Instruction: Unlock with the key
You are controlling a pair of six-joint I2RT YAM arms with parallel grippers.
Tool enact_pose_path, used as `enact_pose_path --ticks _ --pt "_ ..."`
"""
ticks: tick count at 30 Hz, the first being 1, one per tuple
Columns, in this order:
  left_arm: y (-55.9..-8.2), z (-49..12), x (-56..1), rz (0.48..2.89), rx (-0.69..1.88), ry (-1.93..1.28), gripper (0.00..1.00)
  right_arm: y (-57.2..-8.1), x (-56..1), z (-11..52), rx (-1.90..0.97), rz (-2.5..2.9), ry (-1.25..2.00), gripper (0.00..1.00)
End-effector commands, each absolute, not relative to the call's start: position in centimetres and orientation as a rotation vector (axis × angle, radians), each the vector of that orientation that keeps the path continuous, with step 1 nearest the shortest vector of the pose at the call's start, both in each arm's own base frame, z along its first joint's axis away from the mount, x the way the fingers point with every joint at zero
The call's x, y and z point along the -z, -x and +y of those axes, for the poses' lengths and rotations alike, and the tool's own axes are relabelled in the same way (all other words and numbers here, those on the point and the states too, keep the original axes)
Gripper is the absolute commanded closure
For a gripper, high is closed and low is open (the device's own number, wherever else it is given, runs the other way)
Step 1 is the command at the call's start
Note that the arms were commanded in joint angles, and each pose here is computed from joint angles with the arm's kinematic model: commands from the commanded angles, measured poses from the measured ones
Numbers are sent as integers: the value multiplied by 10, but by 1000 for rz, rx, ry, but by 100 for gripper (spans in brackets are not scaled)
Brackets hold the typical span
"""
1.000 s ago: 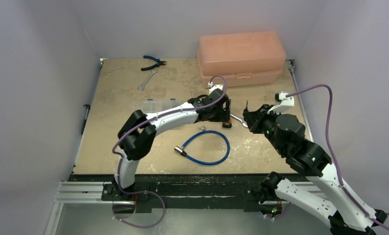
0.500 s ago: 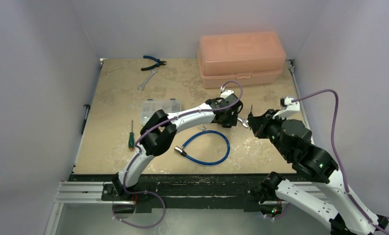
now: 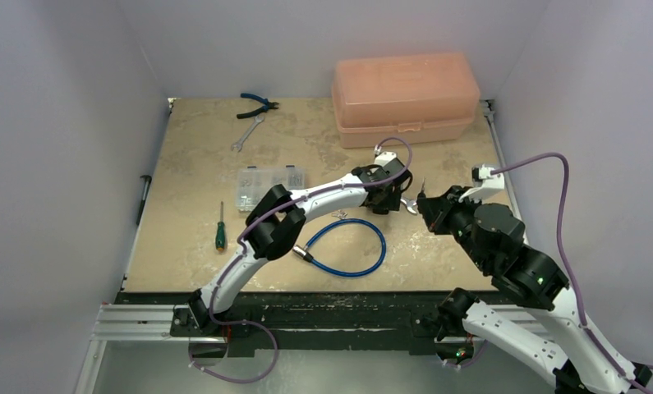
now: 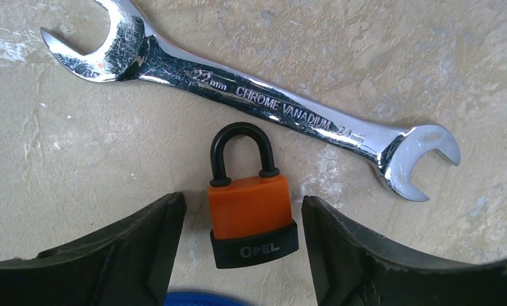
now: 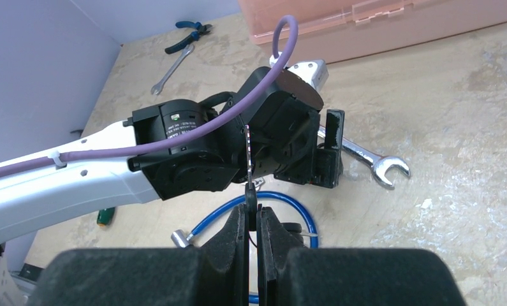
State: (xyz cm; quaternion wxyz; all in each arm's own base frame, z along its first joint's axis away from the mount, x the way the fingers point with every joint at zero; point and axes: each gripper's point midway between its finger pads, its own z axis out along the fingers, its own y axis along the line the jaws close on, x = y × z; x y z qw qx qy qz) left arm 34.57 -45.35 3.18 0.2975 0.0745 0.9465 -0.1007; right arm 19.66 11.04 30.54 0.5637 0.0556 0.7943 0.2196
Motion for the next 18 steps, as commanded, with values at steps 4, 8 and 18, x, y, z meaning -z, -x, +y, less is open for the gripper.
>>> enact_pose_path --ticks 4,8,18 --pt "-351 -456 -38 2478 208 -186 32 -195 -304 110 -527 1865 -135 100" --pt "-350 -455 -37 2470 162 -188 37 -195 -305 110 -527 1863 -134 100" --pt "-334 -445 -20 2512 96 -179 31 -193 -305 108 -527 1866 -135 100"
